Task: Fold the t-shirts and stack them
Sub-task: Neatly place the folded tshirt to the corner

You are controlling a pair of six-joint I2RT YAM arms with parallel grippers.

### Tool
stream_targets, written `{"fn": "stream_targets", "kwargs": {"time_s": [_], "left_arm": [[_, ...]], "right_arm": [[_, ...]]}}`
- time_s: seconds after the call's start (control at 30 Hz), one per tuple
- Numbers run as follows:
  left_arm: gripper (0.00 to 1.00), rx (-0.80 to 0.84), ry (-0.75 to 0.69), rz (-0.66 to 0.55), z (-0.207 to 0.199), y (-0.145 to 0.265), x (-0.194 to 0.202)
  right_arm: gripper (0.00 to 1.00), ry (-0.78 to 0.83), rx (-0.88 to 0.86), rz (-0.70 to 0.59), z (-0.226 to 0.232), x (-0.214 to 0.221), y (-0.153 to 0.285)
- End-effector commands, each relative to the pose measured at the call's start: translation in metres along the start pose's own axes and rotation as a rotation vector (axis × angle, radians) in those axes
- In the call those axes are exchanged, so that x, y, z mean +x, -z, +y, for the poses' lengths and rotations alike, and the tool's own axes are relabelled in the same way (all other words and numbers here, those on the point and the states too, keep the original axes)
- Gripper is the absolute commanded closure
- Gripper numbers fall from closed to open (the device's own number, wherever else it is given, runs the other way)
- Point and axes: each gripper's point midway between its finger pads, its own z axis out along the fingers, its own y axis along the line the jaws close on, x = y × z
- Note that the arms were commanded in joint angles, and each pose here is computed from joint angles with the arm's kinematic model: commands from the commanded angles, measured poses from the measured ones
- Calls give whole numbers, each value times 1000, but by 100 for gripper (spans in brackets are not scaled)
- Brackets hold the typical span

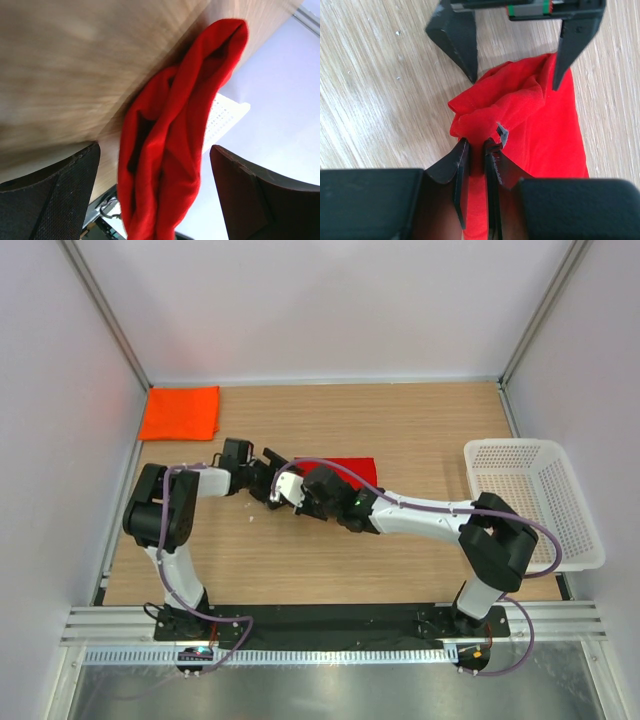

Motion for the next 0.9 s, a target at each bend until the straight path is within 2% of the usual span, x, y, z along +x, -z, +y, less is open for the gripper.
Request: {"fn": "stream_targets", "kwargs": {"time_s": [0.0, 0.23, 0.43, 0.63, 0.83, 0.87], "left_arm": [[9, -16, -1, -4, -4, -14, -4], [11, -27, -16, -3, -5, -28, -9], [21, -51, -34, -14, 4, -32, -13], [23, -58, -121, -28, 6, -41, -15], [38, -7, -197, -34, -2, -46, -18], [46, 2, -222, -38, -6, -46, -19]], "right_arm": [[99, -29, 44, -98, -17, -32, 14], [99, -36, 44, -107, -18, -35, 15], [99, -55, 47, -126, -20, -42, 16], [99, -65, 47, -125, -21, -40, 15], [99, -77, 37, -116, -20, -37, 14], [99, -91, 32, -120, -18, -38, 14]]}}
